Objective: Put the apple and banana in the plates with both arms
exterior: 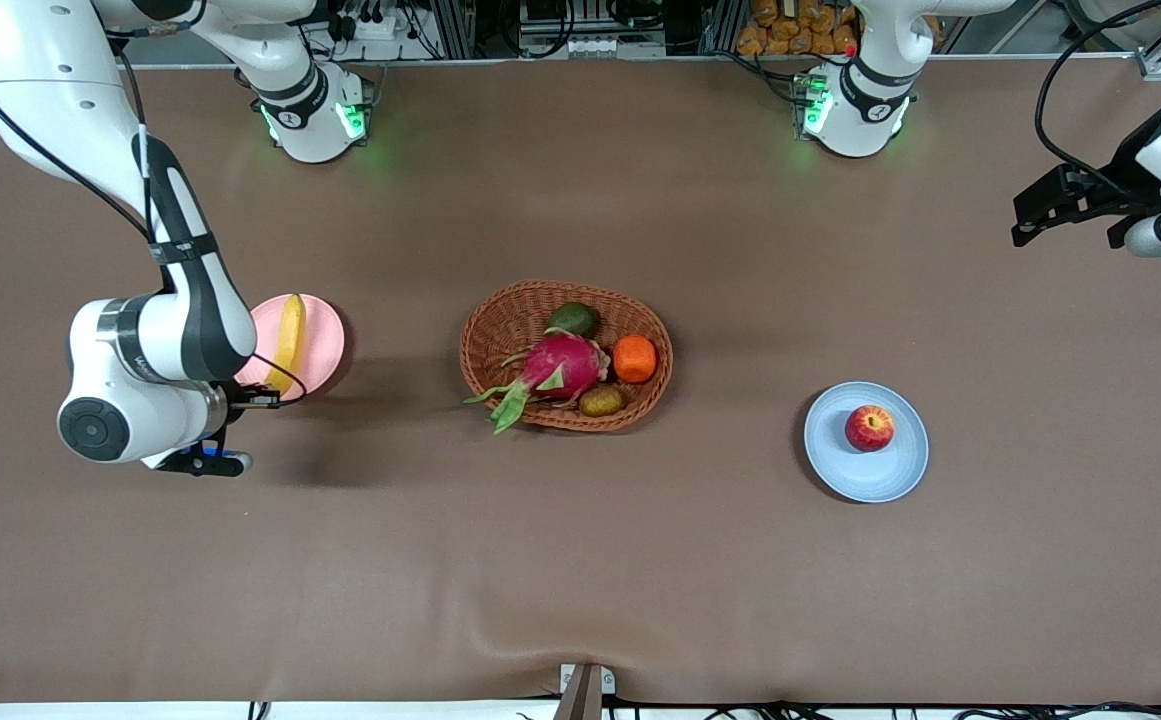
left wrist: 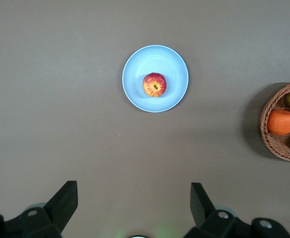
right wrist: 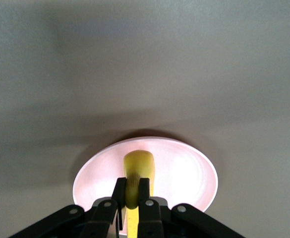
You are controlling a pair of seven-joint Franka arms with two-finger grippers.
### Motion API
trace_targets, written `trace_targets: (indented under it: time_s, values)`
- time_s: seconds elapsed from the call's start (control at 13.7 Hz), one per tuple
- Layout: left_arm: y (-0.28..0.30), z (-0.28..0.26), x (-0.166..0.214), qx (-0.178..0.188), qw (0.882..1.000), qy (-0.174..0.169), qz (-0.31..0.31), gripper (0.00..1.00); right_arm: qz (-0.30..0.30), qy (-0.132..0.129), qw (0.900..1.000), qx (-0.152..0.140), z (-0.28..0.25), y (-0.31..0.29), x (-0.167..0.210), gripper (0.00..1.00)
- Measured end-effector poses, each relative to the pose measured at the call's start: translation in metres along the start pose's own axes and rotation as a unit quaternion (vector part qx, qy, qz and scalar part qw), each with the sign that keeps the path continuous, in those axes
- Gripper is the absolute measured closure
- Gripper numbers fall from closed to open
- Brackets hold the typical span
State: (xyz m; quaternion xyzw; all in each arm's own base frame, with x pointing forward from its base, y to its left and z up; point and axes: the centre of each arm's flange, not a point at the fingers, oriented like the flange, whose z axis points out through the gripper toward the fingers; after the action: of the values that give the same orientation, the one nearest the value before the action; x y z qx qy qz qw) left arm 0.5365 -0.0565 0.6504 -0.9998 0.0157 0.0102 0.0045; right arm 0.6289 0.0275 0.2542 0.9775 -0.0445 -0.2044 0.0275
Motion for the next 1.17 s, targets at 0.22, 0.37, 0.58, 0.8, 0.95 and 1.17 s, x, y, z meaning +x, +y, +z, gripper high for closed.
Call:
trace_targets:
  time_s: [0.22, 0.37, 0.58, 0.8, 0.95, 1.17]
  values:
    - [-0.001, 0.002, 0.0, 0.0, 1.0, -0.002, 0.0, 0.0, 0.003, 0.004, 1.0, 0.003, -0.005, 0.002, -0.002, 0.59]
    - [0.0, 0.002, 0.0, 0.0, 1.0, -0.002, 0.0, 0.0, 0.003, 0.022, 1.0, 0.006, -0.024, 0.002, -0.001, 0.39]
    - [0.0, 0.002, 0.0, 0.0, 1.0, -0.003, 0.0, 0.0, 0.003, 0.054, 0.998, 0.019, -0.089, 0.0, -0.004, 0.1]
    - [0.0, 0.003, 0.0, 0.0, 1.0, -0.003, 0.0, 0.0, -0.009, 0.106, 0.994, 0.027, -0.163, -0.016, -0.013, 0.0]
    - [0.0, 0.003, 0.001, 0.0, 1.0, -0.003, 0.0, 0.0, -0.015, 0.126, 0.991, 0.028, -0.207, -0.021, -0.027, 0.0]
    - [-0.001, 0.004, 0.001, 0.0, 1.0, -0.004, -0.001, 0.0, -0.017, 0.15, 0.988, 0.032, -0.268, -0.017, -0.059, 0.0]
